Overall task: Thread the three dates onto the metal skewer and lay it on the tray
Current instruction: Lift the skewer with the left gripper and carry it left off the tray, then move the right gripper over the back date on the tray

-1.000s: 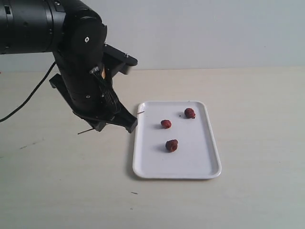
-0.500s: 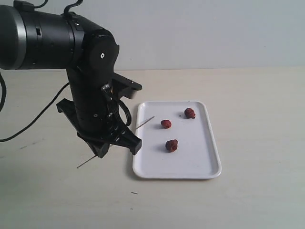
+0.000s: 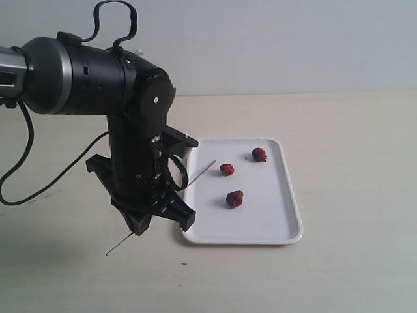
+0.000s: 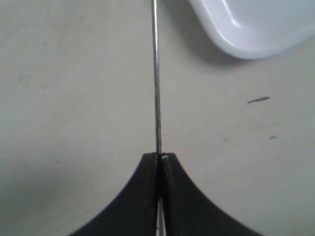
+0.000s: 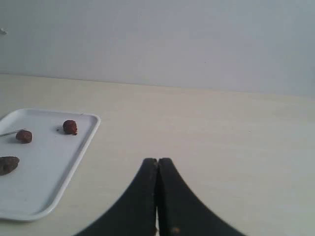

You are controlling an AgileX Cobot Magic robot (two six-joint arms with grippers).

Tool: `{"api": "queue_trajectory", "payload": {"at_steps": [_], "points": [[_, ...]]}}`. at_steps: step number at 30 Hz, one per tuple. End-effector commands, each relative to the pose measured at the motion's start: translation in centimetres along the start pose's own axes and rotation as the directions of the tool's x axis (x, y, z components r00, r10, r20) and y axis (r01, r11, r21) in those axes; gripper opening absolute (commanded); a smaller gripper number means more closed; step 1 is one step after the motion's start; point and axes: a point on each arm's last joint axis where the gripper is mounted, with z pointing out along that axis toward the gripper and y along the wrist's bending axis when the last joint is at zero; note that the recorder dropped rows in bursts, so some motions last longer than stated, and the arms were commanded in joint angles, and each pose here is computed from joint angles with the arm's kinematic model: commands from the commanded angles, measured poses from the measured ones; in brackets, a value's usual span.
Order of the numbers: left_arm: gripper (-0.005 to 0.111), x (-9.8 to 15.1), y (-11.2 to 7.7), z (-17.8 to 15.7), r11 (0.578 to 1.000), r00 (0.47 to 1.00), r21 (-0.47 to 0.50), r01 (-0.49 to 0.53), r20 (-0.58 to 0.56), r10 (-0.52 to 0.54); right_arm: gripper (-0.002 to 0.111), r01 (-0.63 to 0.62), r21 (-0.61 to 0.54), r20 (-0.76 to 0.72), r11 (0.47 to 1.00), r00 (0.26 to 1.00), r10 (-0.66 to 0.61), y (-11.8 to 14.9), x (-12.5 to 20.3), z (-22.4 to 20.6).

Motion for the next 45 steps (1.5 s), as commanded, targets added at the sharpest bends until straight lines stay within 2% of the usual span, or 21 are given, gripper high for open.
{"api": "queue_trajectory", "payload": {"at_steps": [1,9,14,16,20,24,28,32,36,38,42,44,45], "points": [[0.000,0.3,0.8,-0.4,1.000,1.000,-0.012,-0.009,-0.008,0.009,0.000,0.009,0.007,0.006,1.000,1.000,-0.009,0.0,0.1,0.0],[0.000,0.1,3.9,-3.1,0.997,0.989,-0.056,0.046,0.147,-0.037,0.000,0.007,0.006,0.006,1.000,1.000,-0.007,0.0,0.1,0.0],[0.000,0.5,4.8,-4.6,0.991,0.981,-0.129,0.025,0.191,0.000,0.000,0.007,0.006,0.006,1.000,1.000,-0.007,0.0,0.1,0.0],[0.000,0.6,5.0,-4.9,0.987,0.979,-0.159,-0.017,0.196,0.049,0.000,0.007,0.006,0.006,1.000,1.000,-0.007,0.0,0.1,0.0],[0.000,0.5,4.9,-5.0,0.968,0.962,-0.181,-0.171,0.183,0.205,0.000,0.007,0.006,0.006,1.000,1.000,-0.007,0.0,0.1,0.0],[0.000,0.3,4.6,-4.6,0.927,0.914,-0.194,-0.321,0.191,0.357,0.000,0.007,0.006,0.006,1.000,1.000,-0.007,0.0,0.1,0.0],[0.000,0.2,4.8,-4.1,0.891,0.878,-0.210,-0.402,0.190,0.440,0.000,0.007,0.006,0.006,1.000,1.000,-0.007,0.0,0.1,0.0],[0.000,-0.3,6.2,-3.8,0.913,0.879,-0.207,-0.352,0.262,0.399,0.000,0.007,0.006,0.002,1.000,1.000,-0.007,0.0,0.1,0.0],[0.000,-0.5,8.6,-3.2,0.946,0.886,-0.179,-0.271,0.338,0.318,0.000,0.015,0.008,0.002,1.000,1.000,-0.015,0.0,0.1,0.0],[0.000,-0.4,9.5,-2.7,0.952,0.887,-0.181,-0.247,0.354,0.298,0.000,0.057,0.020,0.005,0.998,0.998,-0.057,-0.2,0.1,0.0],[0.000,0.0,10.8,-1.6,0.936,0.872,-0.209,-0.283,0.351,0.342,0.000,0.117,0.037,0.101,0.992,0.988,-0.120,-0.2,-0.8,0.0],[0.000,-0.1,11.3,-1.4,0.919,0.845,-0.241,-0.313,0.372,0.385,0.000,0.037,0.003,0.220,0.999,0.975,-0.037,0.1,-1.8,-0.2],[0.000,-0.3,11.3,-1.5,0.919,0.837,-0.248,-0.307,0.390,0.385,0.000,0.038,-0.001,0.256,0.999,0.966,-0.037,0.1,-2.2,-0.3]]}}
